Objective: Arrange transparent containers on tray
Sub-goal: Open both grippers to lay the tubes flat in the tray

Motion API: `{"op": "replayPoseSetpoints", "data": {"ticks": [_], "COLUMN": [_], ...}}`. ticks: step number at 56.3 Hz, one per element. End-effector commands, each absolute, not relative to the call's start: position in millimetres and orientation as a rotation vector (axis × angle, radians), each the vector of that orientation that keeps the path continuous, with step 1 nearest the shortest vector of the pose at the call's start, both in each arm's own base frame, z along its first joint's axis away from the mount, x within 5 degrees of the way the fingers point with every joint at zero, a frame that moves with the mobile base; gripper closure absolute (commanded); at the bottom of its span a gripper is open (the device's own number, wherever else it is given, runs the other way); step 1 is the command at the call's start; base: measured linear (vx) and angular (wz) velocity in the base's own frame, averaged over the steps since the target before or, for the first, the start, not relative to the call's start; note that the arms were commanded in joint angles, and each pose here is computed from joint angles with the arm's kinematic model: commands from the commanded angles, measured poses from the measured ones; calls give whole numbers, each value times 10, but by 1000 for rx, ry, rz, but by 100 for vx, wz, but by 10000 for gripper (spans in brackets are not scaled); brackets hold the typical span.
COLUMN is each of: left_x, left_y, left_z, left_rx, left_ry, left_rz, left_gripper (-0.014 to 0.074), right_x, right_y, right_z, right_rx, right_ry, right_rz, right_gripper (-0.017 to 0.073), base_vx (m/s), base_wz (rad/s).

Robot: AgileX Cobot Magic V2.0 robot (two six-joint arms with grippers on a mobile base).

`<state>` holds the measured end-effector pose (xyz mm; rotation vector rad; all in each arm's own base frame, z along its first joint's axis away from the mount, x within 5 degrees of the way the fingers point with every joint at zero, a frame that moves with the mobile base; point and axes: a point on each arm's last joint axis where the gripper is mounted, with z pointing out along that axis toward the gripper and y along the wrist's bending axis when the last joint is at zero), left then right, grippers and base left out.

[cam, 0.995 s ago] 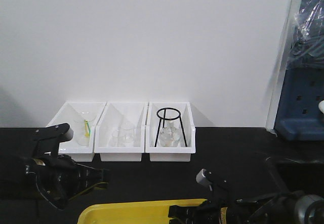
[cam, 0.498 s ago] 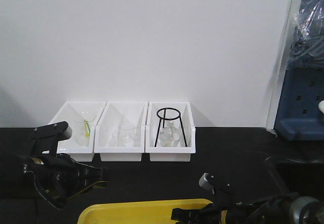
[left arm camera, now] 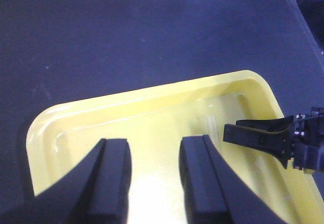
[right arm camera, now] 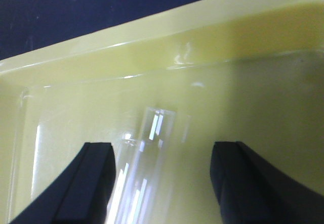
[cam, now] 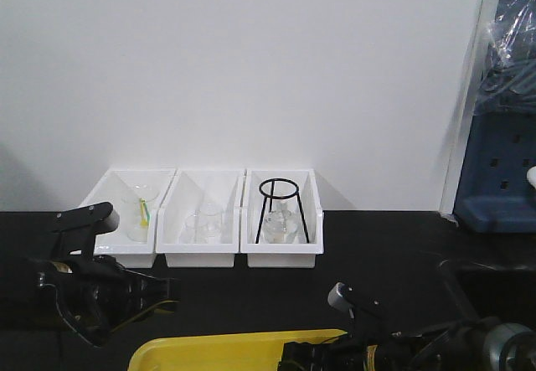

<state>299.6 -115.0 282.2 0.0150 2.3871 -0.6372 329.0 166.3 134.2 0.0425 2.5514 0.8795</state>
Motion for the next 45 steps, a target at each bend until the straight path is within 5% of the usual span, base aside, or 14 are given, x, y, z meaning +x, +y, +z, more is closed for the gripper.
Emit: {"op": "replayPoseSetpoints", "data": {"ticks": [1,16,20,29,45], "left_x": [2951,2694,2571,2265,1533], "left_y": [-1153,-1078,-1042,-942,-668], "left_z": [3104,3485,3619,3685,3281], "left_rx": [46,279,349,445,458], "left_ry": [2274,2111,2049,1969,1892], "left_rz": [-654,-563,-528,-460,-375], "left_gripper": [243,516,603,600,597], "right_x": [3290,3083,2972,2591,1874], "right_y": [1686,1604,1561,1411,1097], "right_z": [1709,2569,2837,3393,3559], "right_rx": [-34,-234,-299,-574,-624], "right_ry": [2443,2167,2073,1863,1697], "right_rz": [942,916,894,714,601], "right_gripper": [149,574,573,572,572], "base_vx": [0,0,0,0,0], "base_wz": [0,0,0,0,0]}}
